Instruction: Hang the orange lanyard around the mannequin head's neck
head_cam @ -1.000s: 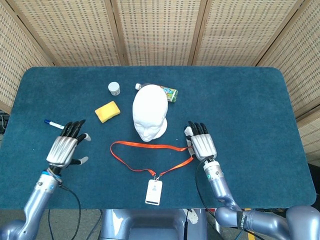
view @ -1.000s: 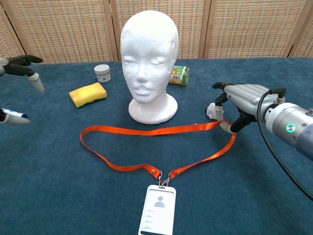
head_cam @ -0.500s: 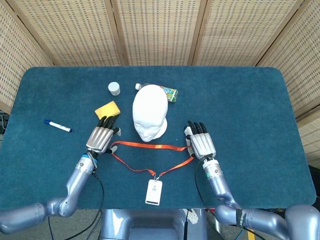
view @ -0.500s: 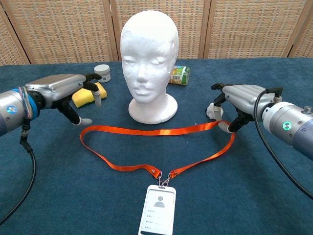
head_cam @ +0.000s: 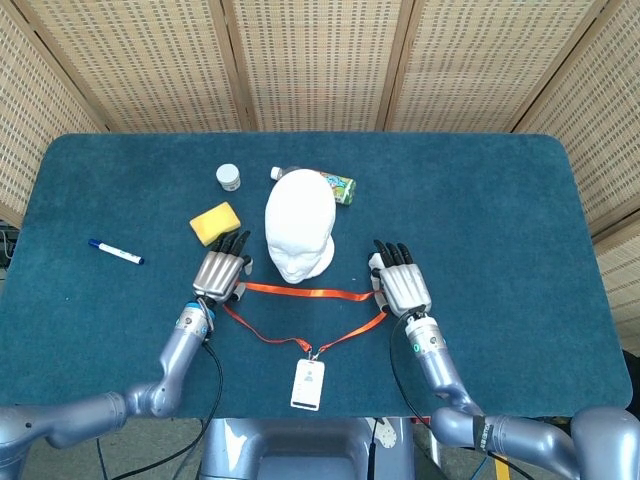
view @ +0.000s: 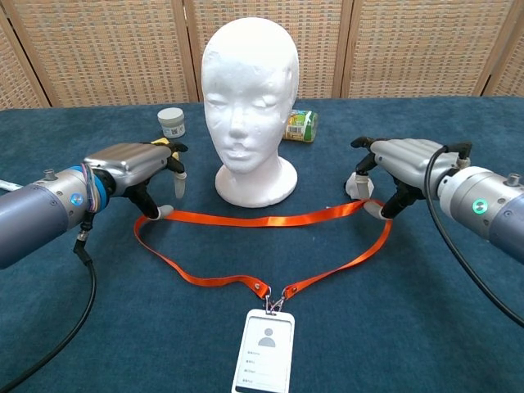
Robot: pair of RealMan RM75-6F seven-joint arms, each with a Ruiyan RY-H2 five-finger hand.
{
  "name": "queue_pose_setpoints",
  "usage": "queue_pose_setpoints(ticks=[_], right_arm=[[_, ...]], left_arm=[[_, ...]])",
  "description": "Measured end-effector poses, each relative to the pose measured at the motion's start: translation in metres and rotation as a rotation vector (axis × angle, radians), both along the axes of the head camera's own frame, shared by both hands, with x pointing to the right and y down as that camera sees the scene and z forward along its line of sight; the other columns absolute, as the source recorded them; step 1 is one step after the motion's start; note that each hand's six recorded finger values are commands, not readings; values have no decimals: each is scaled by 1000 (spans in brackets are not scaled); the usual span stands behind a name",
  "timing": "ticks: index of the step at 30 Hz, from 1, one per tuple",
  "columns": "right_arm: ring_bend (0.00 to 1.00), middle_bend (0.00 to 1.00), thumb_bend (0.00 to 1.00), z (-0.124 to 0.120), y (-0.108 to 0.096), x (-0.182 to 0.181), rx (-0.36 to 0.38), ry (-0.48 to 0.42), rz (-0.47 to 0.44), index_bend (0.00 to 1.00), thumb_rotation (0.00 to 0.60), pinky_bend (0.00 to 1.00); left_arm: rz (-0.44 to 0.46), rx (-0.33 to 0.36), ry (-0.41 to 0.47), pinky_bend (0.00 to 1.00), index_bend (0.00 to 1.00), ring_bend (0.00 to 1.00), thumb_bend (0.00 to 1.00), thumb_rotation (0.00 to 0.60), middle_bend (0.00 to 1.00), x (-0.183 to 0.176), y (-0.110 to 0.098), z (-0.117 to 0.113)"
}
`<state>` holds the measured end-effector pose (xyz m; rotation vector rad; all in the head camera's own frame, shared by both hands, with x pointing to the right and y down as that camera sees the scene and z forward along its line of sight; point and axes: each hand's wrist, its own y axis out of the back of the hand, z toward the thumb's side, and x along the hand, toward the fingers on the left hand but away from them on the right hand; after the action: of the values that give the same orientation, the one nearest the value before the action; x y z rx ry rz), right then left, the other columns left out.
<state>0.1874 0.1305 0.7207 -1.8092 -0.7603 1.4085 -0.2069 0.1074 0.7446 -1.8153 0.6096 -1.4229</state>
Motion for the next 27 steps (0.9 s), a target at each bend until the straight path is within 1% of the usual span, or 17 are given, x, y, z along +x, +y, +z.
queue_pose_setpoints(ticks=[8,11,19,25,27], right_arm=[[0,7,478,2,0,2,-6,0,8,703,600,0],[0,8,477,3,0,4,-8,1,13,704,600,0],[0,11,477,2,-2,5,-4,-5,17,708,600,0],[0,13,477,2,-2,7,-4,-3,17,709,600,0],[0,14,478,2,-2,7,-5,-3,17,710,600,0]], left_arm=[[-18,-43,3,0,486,0,374,600,0,2,7,13],[-27,-58,11,0,534,0,374,600,0,2,9,16],[-20,-56,14,0,590,0,386,600,0,4,11,17],[-24,-50,16,0,608,0,444,600,0,5,11,16],[-25,-49,14,0,626,0,485,600,0,4,11,16]])
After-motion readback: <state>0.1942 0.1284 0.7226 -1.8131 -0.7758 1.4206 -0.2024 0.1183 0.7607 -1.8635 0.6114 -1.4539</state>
